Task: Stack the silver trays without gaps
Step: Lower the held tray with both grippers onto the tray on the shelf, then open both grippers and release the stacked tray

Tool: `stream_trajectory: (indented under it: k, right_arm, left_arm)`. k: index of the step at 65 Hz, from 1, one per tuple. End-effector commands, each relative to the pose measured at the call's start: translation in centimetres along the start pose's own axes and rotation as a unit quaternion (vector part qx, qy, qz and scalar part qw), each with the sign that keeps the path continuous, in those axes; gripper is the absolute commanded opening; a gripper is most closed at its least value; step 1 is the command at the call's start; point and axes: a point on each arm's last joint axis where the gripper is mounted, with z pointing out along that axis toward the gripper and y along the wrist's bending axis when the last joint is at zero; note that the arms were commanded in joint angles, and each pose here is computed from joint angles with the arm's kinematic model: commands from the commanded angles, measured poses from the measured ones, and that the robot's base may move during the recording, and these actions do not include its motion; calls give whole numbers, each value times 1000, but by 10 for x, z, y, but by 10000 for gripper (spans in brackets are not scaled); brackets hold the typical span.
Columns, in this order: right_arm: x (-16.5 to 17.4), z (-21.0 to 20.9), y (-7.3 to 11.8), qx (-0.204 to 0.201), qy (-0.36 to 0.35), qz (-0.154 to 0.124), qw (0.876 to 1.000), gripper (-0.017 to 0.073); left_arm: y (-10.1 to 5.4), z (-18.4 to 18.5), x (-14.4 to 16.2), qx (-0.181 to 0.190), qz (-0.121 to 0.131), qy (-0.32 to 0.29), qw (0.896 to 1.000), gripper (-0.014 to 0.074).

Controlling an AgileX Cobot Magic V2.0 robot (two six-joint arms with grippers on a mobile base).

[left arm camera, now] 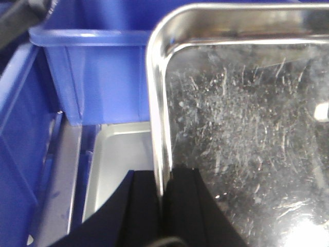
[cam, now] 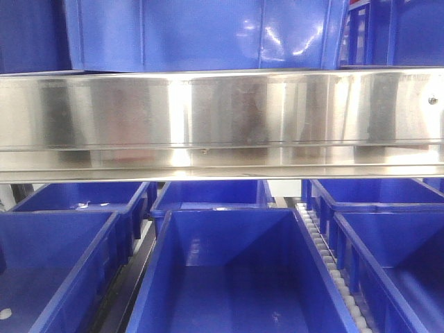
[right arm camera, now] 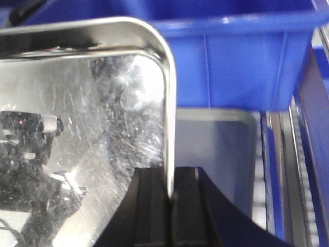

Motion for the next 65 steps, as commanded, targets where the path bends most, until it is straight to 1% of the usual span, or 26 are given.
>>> stream_trajectory:
  k: [1, 8, 13, 15, 19, 23, 26, 30, 36, 46, 52, 65]
  right_arm:
    - [-4, 13, 0, 5, -21, -17, 1000, -57]
    - [1, 39, -2, 24, 1, -20, 1000, -57]
    - [4, 58, -8, 41, 14, -18, 999, -57]
    - [5, 66, -11, 48, 21, -18, 998, -57]
    - [8, 79, -15, 59, 34, -13, 998, -57]
    - [11, 94, -21, 70, 46, -7, 996, -57]
    - [13, 101, -24, 74, 51, -5, 996, -57]
    - [17, 115, -29, 83, 60, -5, 995, -57]
    - [22, 131, -33, 90, 71, -6, 993, -57]
    - [36, 155, -35, 100, 97, -12, 990, -57]
    - [42, 164, -36, 105, 108, -14, 988, -57]
    - [46, 167, -38, 116, 123, -15, 985, -52]
  left_arm:
    - [3, 14, 1, -25, 16, 6, 1000, -16]
    - [3, 39, 4, -38, 18, 19, 999, -16]
    - [4, 58, 8, -37, 7, 31, 999, -16]
    - [5, 66, 10, -34, -4, 40, 999, -16]
    - [9, 81, 14, -24, -34, 58, 997, -16]
    - [11, 98, 20, -17, -52, 78, 995, -16]
    - [16, 109, 23, -19, -62, 89, 994, -16]
    - [19, 122, 29, -23, -64, 104, 992, -16]
    - [23, 142, 39, -36, -59, 126, 990, -16]
    - [23, 165, 53, -47, -50, 154, 986, -16]
    - [21, 172, 59, -50, -47, 164, 984, -16]
    - [21, 174, 61, -52, -46, 169, 983, -10]
